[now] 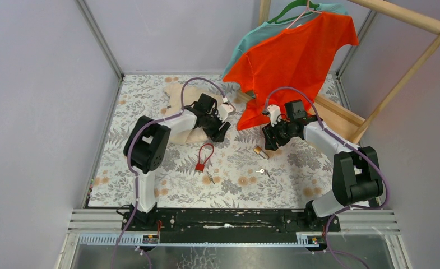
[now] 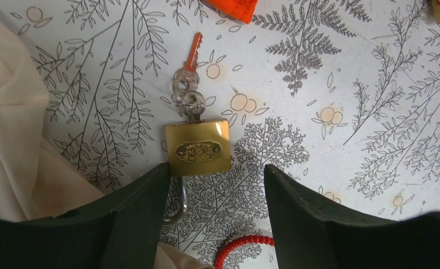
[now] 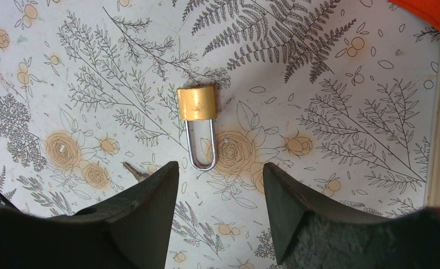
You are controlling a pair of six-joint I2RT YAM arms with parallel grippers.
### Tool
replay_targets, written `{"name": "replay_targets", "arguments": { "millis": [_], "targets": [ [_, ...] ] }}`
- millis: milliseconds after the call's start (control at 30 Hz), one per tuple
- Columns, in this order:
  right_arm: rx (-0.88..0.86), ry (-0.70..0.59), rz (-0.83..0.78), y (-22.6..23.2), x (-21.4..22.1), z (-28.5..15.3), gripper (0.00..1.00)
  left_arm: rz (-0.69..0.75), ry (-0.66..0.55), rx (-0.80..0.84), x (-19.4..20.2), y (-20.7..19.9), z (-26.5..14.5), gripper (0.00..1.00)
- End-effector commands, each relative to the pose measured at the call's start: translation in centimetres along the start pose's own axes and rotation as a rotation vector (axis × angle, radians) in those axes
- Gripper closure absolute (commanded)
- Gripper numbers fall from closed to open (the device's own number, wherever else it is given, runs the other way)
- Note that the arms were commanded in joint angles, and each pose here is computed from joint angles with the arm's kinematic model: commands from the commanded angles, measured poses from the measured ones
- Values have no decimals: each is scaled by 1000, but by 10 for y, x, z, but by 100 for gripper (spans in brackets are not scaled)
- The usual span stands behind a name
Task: Lock with the key
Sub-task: Pick up the lock from the center of the board.
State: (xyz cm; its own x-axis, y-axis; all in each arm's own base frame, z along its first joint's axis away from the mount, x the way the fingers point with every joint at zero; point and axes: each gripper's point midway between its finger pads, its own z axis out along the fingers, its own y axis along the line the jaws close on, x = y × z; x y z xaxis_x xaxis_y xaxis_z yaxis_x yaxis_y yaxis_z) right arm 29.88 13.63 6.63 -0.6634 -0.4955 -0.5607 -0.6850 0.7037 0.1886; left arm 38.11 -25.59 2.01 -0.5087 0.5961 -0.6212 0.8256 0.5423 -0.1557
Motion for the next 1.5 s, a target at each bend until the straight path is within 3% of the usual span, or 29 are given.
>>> {"name": "replay_targets", "arguments": {
  "millis": [0,233,433,733,1033,1267,1467],
  "targets": [
    [5,-53,-35,1,-14,-9,37,-51,58,15,21,-9,-9,33],
    [5,-51,-36,1,-14,-9,37,-22,101,-28,35,-3,-13,51],
    [1,-45,-35,2,-13,-8,38,-44,129,-62,43,1,-12,57],
    [2,-49,-39,2,-14,-9,38,-34,152,-78,51,-7,-11,75],
    [-28,-104,-66,11,-22,-17,38,19,59,-50,26,-17,-18,99],
    [-58,-221,-130,27,-41,-37,38,92,-58,15,-15,-33,-43,100],
    [-197,-375,-229,68,-57,-65,38,163,-158,129,-40,-68,-82,100]
  ]
}}
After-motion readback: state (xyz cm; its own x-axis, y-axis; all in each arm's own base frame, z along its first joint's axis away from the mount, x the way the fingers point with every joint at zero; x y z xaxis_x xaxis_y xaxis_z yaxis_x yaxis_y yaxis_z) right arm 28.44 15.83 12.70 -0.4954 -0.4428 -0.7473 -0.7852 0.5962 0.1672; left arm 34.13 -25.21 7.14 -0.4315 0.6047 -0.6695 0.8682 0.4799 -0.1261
